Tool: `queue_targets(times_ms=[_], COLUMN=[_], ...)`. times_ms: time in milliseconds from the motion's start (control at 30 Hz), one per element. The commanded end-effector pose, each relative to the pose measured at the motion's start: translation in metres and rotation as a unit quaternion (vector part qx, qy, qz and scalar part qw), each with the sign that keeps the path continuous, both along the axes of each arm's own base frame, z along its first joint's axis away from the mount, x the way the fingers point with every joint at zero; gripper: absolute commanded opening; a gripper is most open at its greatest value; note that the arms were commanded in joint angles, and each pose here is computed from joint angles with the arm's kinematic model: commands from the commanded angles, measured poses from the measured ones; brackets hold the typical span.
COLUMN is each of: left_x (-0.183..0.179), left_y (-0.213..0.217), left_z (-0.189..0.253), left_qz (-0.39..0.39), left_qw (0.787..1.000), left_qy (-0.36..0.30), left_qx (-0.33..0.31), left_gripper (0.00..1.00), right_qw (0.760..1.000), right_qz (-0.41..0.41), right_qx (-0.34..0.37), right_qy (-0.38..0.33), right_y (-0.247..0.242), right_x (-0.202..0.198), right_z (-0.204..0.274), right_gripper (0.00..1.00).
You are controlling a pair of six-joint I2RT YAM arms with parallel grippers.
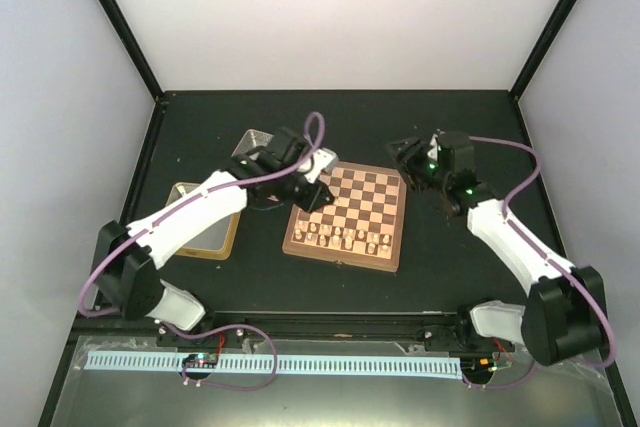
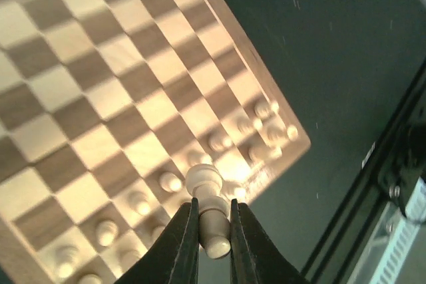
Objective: Set up the chess pieces on the board
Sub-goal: Place the chess piece on the chessboard.
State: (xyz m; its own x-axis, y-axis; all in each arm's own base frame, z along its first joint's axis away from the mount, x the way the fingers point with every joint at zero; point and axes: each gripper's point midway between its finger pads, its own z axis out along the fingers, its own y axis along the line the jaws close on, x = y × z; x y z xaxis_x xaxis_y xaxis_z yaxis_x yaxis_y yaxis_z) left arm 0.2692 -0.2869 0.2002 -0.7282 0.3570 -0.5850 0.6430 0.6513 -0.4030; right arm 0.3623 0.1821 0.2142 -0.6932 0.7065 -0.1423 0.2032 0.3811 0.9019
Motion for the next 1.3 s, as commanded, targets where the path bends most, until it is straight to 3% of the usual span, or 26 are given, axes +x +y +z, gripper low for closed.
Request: queue_targets(times_ms=[0,233,600,1267], left_x=[-0.036,-0.060,-0.072,-0.061], left_y=[-0.021,-0.062,-0.076,-0.091], left_z=[-0.019,-0.046,-0.094,-0.120], left_qz=[-0.077,-0.156,-0.191,-0.199], left_qw=[0.994,0.978,0.953,0.940], left_qy=[0.014,0.019,0.017,0.011], left_qx=[0.076,0.137,0.236,0.276], left_gripper=[0.02,0.02,0.04,0.04], right_qw=[0.982,0.968,0.968,0.968], right_qz=[-0.081,-0.142,-0.133,-0.136], right_qx=[-0.167,-0.203,-0.202,-0.195], right_qy=[0.026,0.040,0.062,0.076], right_y=[-0.070,-0.116,-0.120,-0.125], right_x=[-0.021,-0.044,-0.051,-0.053], right_z=[-0.041,-0.054,-0.073,-0.084], right_gripper=[0.64,0.64,0.64,0.64])
